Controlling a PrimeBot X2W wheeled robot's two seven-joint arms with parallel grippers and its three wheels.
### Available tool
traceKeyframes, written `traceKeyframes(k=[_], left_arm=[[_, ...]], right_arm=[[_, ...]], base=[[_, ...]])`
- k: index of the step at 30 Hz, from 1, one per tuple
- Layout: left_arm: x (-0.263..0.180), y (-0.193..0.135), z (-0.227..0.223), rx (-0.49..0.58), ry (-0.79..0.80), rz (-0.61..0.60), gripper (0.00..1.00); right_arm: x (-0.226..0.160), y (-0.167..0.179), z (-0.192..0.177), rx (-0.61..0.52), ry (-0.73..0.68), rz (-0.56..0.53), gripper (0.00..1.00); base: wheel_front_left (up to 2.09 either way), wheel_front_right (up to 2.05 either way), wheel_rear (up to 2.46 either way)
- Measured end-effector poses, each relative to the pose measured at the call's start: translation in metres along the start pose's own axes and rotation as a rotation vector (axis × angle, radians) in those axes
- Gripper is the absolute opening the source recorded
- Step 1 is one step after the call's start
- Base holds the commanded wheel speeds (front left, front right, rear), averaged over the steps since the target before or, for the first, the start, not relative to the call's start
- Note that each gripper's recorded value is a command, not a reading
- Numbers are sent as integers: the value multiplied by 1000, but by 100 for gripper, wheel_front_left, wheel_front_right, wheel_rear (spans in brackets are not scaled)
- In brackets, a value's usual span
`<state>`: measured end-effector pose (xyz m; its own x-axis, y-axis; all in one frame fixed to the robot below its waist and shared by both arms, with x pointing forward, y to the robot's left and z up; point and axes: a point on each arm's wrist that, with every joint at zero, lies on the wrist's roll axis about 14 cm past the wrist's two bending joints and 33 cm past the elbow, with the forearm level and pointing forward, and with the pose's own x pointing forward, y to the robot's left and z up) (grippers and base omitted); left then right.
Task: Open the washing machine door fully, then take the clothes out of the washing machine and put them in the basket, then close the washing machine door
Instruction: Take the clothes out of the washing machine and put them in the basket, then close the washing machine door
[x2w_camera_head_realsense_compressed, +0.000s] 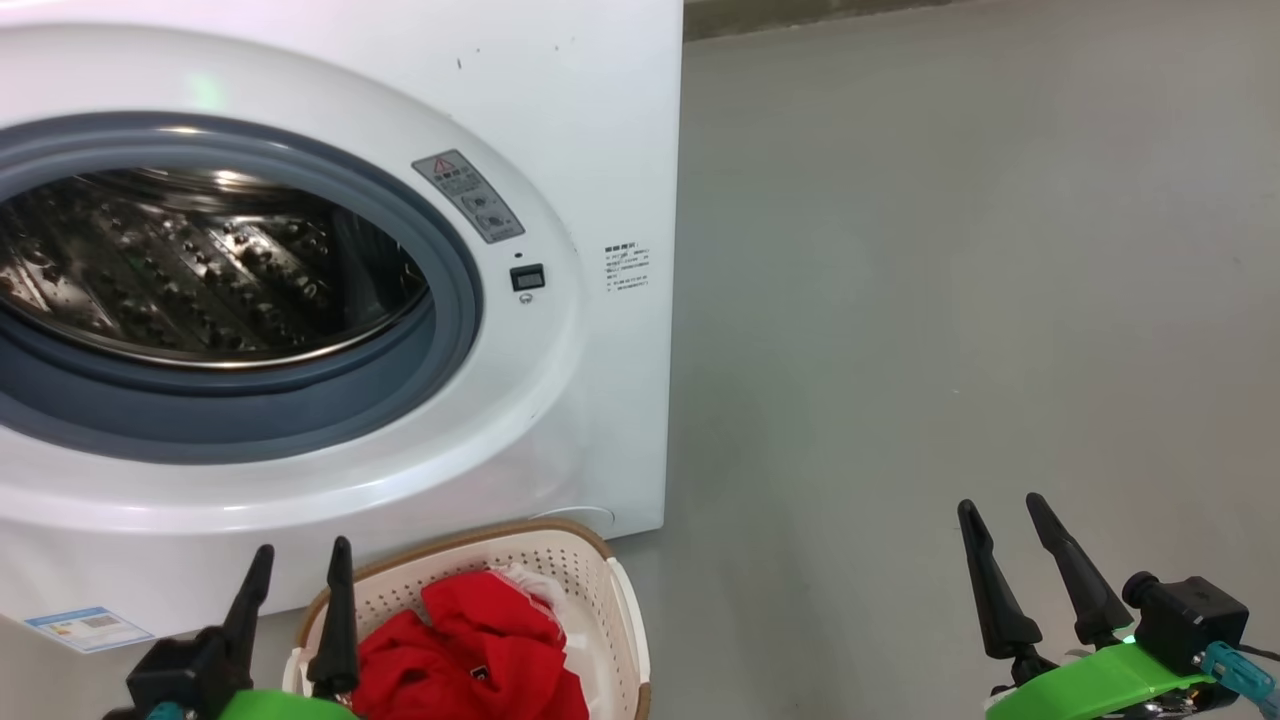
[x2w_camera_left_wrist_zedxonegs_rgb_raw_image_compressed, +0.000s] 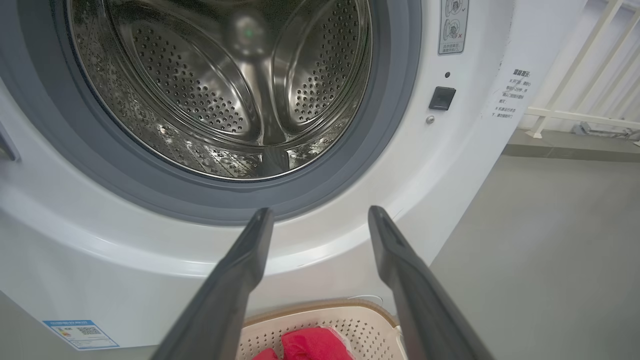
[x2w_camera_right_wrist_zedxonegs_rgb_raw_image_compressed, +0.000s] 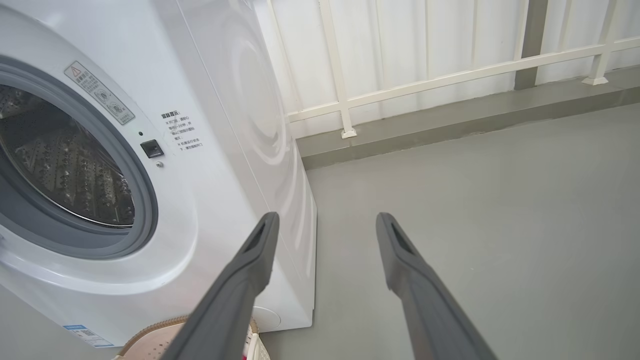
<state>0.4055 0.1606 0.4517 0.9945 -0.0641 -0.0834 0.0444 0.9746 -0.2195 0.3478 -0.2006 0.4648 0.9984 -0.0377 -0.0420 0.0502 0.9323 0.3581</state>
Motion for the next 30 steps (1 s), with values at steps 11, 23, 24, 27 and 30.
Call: traceKeyframes(k=[11, 23, 24, 27, 30], left_arm=[[-25, 0, 13, 38, -47, 3, 100], [-42, 9, 9, 45, -38, 50, 100], [-41, 9, 8, 45, -36, 49, 100], [-41, 9, 7, 44, -33, 48, 100], [-40, 8, 6, 44, -30, 47, 100]], right_arm=[[-12, -4, -1, -6, 4, -9, 100], [-12, -7, 0, -7, 0, -19, 100], [-12, -7, 0, -7, 1, -19, 100], [-11, -8, -2, -8, 6, -21, 100], [-11, -9, -2, -8, 9, -24, 100]], base=[[0, 0, 0], [0, 0, 0], [0, 0, 0], [0, 0, 0], [0, 0, 0]])
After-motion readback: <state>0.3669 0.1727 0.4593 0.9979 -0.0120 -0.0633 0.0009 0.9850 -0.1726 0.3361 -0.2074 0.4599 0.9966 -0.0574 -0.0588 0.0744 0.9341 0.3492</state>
